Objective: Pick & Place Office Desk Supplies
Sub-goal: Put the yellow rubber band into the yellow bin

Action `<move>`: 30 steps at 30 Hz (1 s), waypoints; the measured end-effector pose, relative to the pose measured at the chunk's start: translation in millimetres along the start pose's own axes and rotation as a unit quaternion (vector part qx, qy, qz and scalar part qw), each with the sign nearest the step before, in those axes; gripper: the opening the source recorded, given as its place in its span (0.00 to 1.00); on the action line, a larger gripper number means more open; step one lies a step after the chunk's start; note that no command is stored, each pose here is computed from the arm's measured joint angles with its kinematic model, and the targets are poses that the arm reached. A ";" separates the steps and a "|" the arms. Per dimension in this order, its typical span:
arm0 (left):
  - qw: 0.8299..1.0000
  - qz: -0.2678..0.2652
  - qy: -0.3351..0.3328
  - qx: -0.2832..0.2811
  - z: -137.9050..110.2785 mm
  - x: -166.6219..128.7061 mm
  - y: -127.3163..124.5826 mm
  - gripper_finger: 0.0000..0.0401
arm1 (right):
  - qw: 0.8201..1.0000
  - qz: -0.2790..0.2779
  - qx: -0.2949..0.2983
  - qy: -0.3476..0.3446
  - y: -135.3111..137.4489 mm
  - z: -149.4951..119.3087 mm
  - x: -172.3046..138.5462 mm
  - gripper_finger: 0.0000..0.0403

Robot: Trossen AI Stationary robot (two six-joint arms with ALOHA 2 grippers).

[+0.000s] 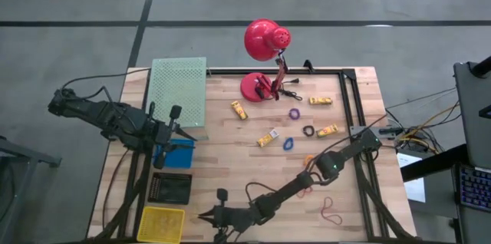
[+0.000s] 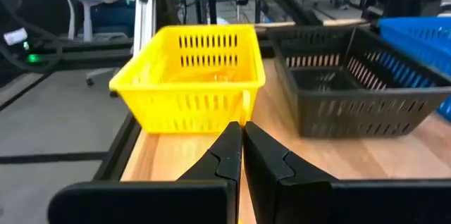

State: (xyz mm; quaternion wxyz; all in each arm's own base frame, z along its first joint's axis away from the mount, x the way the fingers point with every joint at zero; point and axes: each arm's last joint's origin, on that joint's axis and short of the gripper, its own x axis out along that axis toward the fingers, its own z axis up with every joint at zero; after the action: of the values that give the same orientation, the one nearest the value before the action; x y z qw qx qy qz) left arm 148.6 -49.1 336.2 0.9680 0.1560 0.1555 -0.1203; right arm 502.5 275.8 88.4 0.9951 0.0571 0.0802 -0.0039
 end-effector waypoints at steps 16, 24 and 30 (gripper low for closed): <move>1.000 0.000 0.000 0.000 0.0 0.0 0.0 0.24 | 1.000 -0.005 -0.014 -0.003 -1.0 1.0 0.5 0.19; 1.000 0.000 0.000 0.000 0.1 -0.1 0.0 0.24 | 1.000 -0.004 -0.016 -0.003 -0.8 0.8 0.4 0.33; 1.000 0.000 0.000 0.000 0.0 0.0 0.0 0.24 | 1.000 -0.003 -0.015 -0.005 0.0 1.2 0.1 0.35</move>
State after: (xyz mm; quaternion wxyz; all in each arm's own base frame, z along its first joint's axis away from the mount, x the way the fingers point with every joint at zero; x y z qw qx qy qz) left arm 148.6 -49.1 336.2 0.9680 0.1560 0.1555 -0.1203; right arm 502.8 275.6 89.6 0.9963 0.0417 0.0755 -0.0059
